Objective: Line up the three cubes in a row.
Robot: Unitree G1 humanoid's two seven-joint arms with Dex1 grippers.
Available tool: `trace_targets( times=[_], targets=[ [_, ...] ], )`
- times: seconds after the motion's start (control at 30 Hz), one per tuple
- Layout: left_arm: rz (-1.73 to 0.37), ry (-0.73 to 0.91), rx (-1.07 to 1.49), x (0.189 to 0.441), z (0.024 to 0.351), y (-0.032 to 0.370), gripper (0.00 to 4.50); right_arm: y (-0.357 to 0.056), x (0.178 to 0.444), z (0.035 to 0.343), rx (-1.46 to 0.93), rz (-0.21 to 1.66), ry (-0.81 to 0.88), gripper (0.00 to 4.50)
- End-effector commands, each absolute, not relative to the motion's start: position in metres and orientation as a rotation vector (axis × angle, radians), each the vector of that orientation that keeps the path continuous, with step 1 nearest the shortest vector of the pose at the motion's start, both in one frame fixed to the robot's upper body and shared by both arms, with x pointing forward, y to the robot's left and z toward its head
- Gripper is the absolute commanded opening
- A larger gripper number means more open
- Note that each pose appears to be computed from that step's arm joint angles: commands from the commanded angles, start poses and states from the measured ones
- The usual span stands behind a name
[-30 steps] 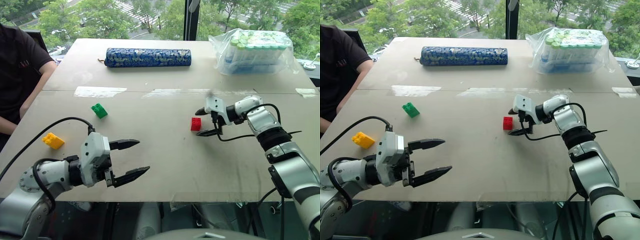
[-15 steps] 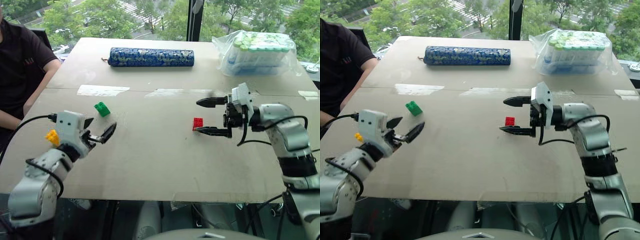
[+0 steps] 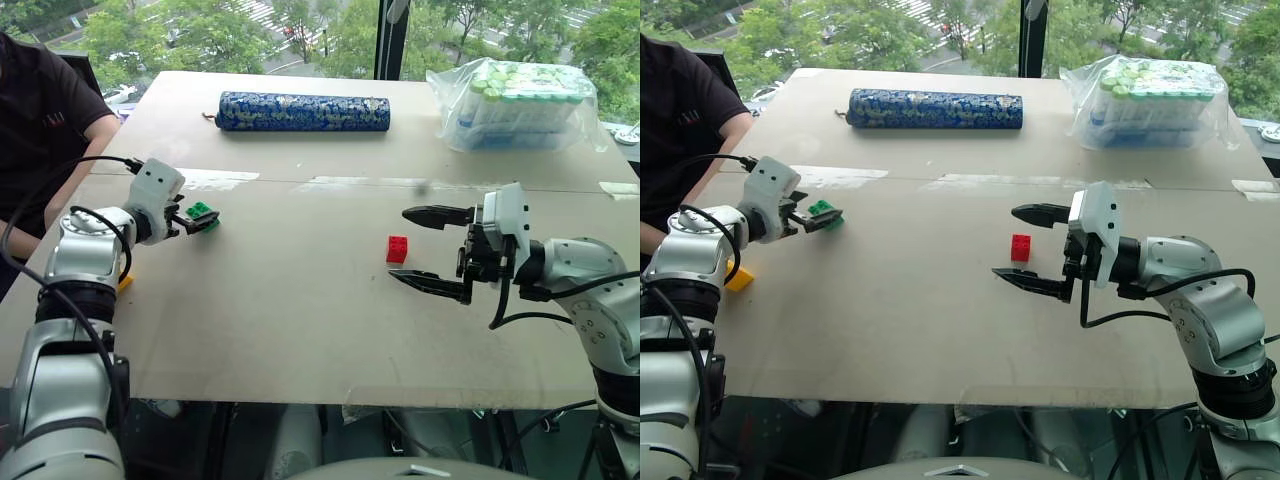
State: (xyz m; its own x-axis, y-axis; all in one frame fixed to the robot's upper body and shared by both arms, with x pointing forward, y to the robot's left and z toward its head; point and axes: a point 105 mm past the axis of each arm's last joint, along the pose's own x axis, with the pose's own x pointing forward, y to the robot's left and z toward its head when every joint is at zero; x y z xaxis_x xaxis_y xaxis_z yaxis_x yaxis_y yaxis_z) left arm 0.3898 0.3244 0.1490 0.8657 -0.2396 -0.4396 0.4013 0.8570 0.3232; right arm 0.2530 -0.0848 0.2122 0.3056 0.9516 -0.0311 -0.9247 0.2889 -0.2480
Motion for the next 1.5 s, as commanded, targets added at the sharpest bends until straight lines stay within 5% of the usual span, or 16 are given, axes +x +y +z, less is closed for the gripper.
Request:
trace_targets(
  times=[0.03, 0.1, 0.13, 0.33, 0.63, 1.5],
  targets=[
    [-0.418, 0.414, 0.444, 0.390, 0.149, 0.323, 2.28, -0.088, 0.246, 0.222, -0.262, 1.225, -0.169, 4.50],
    [-0.433, 0.412, 0.433, 0.389, 0.149, 0.324, 1.39, -0.089, 0.245, 0.222, -0.263, 1.214, -0.166, 4.50],
    [-0.450, 0.407, 0.437, 0.388, 0.150, 0.323, 1.31, -0.089, 0.245, 0.222, -0.264, 1.211, -0.166, 4.50],
    [-1.110, 0.245, 0.307, 0.351, 0.189, 0.233, 1.33, -0.104, 0.244, 0.216, -0.262, 1.161, -0.147, 4.50],
    [-1.446, 0.292, 0.633, 0.357, 0.149, 0.138, 1.33, -0.125, 0.226, 0.200, -0.296, 1.039, -0.083, 4.50],
    [-1.481, 0.309, 0.739, 0.378, 0.145, 0.116, 1.33, -0.150, 0.203, 0.180, -0.285, 0.938, -0.010, 4.50]
  ],
)
